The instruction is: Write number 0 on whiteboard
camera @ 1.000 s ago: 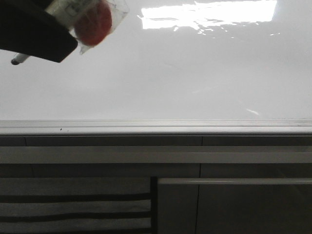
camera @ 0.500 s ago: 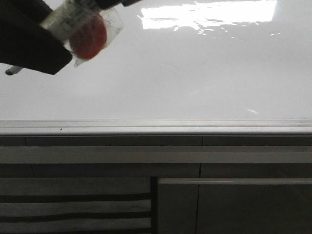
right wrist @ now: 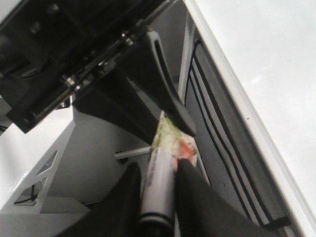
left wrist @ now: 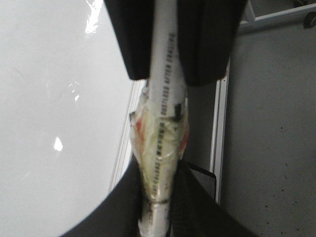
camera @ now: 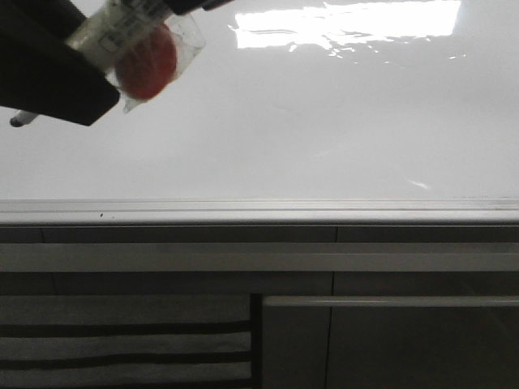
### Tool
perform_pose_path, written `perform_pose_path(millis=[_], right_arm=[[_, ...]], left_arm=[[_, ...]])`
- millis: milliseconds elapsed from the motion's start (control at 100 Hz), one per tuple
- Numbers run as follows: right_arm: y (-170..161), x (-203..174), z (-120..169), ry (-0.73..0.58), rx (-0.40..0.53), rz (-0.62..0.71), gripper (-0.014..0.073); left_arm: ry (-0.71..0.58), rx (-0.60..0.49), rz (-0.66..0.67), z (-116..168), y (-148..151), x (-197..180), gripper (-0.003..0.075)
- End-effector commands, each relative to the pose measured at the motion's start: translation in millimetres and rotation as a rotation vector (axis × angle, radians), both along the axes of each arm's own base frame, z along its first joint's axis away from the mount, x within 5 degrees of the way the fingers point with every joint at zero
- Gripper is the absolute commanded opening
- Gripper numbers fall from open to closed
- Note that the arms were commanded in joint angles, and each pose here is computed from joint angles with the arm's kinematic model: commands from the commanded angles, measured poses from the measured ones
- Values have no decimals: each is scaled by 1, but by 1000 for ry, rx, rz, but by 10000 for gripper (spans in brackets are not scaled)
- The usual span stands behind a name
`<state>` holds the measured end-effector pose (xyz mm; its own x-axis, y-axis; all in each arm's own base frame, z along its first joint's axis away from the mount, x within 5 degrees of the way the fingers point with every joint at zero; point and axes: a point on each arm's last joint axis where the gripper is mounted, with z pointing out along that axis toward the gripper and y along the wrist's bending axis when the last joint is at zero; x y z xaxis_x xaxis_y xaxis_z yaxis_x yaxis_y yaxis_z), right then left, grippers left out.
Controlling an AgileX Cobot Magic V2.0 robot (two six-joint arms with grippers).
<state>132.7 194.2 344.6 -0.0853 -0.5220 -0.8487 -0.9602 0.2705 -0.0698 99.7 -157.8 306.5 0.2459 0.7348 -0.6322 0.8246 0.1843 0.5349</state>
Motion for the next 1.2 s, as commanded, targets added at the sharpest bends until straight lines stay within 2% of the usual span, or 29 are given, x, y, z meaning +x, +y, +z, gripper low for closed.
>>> perform_pose_path(millis=[0,120,320,470,660,730,840,930,1000,1190], right_arm=[[0,-3,13,1,54,2,63],[0,-3,13,-4,52,5,-77],[0,-3,13,0,47,11,-76],[0,-5,7,15,-5,46,-76],[0,-4,9,-1,11,29,-76],[0,-2,10,-9,19,19,-76],[0,-1,10,-6,26,7,-76],[0,1,11,0,43,-32,-65],[-3,7,12,4,57,-91,-57],[-10,20,13,2,63,-242,-57]], left_arm=[[-55,-113,-21,20,-4,-1,-20],[-55,-113,-21,20,-4,-1,-20],[-60,-110,-22,20,-3,0,-20],[-77,-101,-25,21,-3,0,-19],[-69,-108,-19,21,-3,0,-11],[-54,-119,-8,21,-3,0,62],[-52,-118,-7,20,-3,0,298],[-52,-118,-7,20,-3,0,449],[-50,-115,-5,20,-3,0,472],[-40,-164,14,27,4,-3,472]])
